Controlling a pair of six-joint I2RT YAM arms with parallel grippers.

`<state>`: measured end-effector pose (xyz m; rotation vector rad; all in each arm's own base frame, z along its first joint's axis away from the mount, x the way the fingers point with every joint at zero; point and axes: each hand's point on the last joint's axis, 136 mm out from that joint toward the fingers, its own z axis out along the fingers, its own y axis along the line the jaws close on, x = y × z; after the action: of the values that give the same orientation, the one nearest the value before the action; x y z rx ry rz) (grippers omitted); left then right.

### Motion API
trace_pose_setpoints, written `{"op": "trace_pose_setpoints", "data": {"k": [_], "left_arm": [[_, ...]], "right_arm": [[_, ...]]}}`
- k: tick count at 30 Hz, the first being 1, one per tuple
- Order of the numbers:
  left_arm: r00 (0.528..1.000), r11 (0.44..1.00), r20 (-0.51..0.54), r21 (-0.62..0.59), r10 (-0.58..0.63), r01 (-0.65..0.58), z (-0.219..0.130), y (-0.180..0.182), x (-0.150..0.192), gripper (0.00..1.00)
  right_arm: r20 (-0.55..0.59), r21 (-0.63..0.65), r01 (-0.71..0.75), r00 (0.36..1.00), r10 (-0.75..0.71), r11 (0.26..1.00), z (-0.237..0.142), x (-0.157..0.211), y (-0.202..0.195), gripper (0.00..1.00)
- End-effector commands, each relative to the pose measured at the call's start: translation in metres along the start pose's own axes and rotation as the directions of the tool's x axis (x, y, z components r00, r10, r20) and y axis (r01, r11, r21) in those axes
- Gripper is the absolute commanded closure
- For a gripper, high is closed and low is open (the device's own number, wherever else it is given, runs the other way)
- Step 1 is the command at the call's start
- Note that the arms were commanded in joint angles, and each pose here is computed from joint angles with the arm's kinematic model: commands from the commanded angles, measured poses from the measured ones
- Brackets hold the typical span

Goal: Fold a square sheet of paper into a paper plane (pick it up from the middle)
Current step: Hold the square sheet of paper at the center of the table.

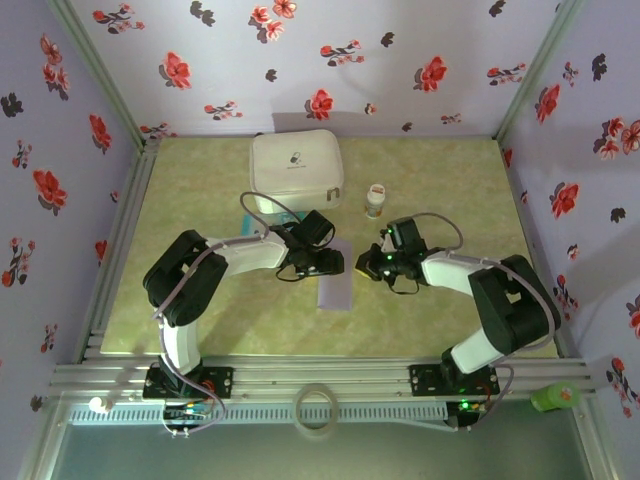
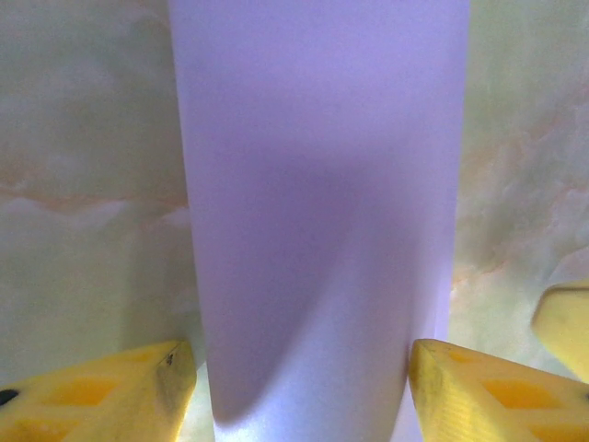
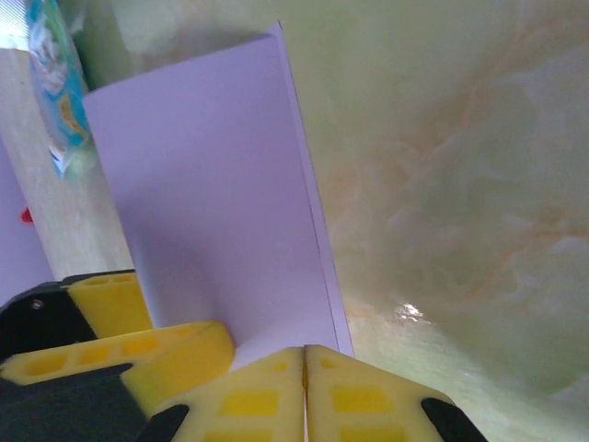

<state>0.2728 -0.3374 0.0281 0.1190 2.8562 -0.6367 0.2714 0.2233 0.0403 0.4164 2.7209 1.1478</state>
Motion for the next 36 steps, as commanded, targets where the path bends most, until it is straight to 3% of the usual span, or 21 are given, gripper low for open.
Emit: {"op": "trace_pose_setpoints", "data": {"k": [1,15,26,31,36], "left_arm": [[0.999,0.996,-0.047,-0.092,-0.005,0.001,0.019,0.024,0.012,0.35],[0.998,0.995,-0.058,-0.1,-0.009,0.003,0.022,0.024,0.016,0.35],[1.0,0.999,-0.03,-0.054,0.002,-0.004,0.008,0.008,0.008,0.34],[1.0,1.0,0.008,-0.024,-0.004,0.004,-0.011,0.004,-0.002,0.32],[0.999,0.999,0.015,0.023,-0.034,0.034,-0.018,0.009,-0.002,0.38]], "right_arm": [[-0.028,-0.037,0.012,1.0,-0.013,0.999,0.006,0.002,0.013,0.92],[-0.079,-0.061,-0.003,0.997,-0.001,0.998,0.024,0.008,0.015,0.94],[-0.094,0.175,0.024,0.996,-0.007,0.984,0.026,0.014,-0.036,0.96],[-0.105,0.189,0.026,0.994,-0.006,0.982,0.028,0.015,-0.04,0.96],[-0.101,0.185,0.03,0.995,-0.011,0.982,0.028,0.014,-0.038,0.96]]}}
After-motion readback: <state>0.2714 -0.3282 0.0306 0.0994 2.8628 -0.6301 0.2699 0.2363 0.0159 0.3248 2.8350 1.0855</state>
